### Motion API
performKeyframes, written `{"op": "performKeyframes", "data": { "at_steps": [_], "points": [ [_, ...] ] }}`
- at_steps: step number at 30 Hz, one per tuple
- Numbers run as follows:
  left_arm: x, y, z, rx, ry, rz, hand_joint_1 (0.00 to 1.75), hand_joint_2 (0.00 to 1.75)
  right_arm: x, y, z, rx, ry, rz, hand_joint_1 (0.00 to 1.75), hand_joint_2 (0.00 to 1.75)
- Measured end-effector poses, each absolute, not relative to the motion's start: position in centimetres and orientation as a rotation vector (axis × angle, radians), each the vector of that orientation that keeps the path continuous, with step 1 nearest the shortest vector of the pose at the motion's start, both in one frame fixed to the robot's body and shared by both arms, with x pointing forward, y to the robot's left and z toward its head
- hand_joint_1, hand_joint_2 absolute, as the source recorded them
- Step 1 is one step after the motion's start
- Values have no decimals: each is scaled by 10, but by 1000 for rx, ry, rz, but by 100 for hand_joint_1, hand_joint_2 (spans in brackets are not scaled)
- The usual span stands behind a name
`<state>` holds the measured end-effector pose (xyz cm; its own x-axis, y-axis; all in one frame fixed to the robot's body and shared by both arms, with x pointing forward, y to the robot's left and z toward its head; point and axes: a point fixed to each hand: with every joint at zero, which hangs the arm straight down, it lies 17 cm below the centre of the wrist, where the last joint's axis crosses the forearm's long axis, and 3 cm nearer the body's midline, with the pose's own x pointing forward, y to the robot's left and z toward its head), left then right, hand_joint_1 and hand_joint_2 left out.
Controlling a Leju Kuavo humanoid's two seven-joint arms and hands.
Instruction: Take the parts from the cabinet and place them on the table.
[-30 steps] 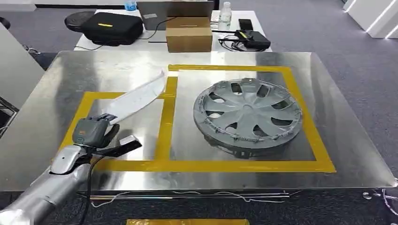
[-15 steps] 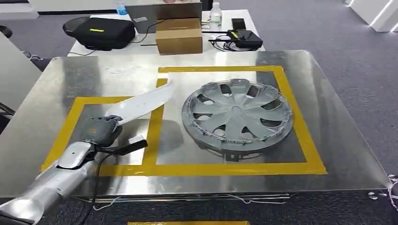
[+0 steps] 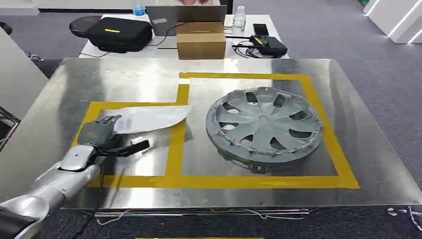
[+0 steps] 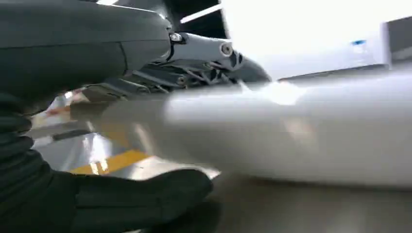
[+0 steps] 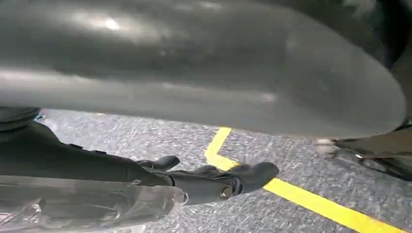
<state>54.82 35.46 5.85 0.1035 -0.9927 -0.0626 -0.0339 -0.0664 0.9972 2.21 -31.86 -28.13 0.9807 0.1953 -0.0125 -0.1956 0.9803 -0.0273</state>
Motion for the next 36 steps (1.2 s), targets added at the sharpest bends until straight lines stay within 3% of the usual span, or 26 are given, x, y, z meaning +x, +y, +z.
{"op": "performKeyframes", "data": {
  "at_steps": [6,7,14,18,22,25,29,36],
  "points": [
    [539,419,64,1408,-1055,-1052,0,175,19,-315,-282,-26,13,188,0,0],
    [537,428,65,1422,-1047,-1041,0,0,20,-314,-282,-26,12,187,0,0],
    [511,438,62,1351,-1243,-926,0,0,19,-314,-282,-30,13,171,0,0],
    [489,410,64,982,-1574,-541,0,0,16,-311,-282,-21,11,150,0,0],
    [461,370,131,510,-1935,-8,0,0,18,-310,-282,-14,-1,144,0,0],
    [433,335,180,180,-2095,168,0,0,13,-310,-282,-10,9,140,0,0],
    [388,293,260,-87,-2315,189,0,0,9,-309,-282,-7,16,130,0,0],
    [350,276,282,-165,-2378,200,0,0,7,-308,-282,-8,19,113,0,0]
  ]
}}
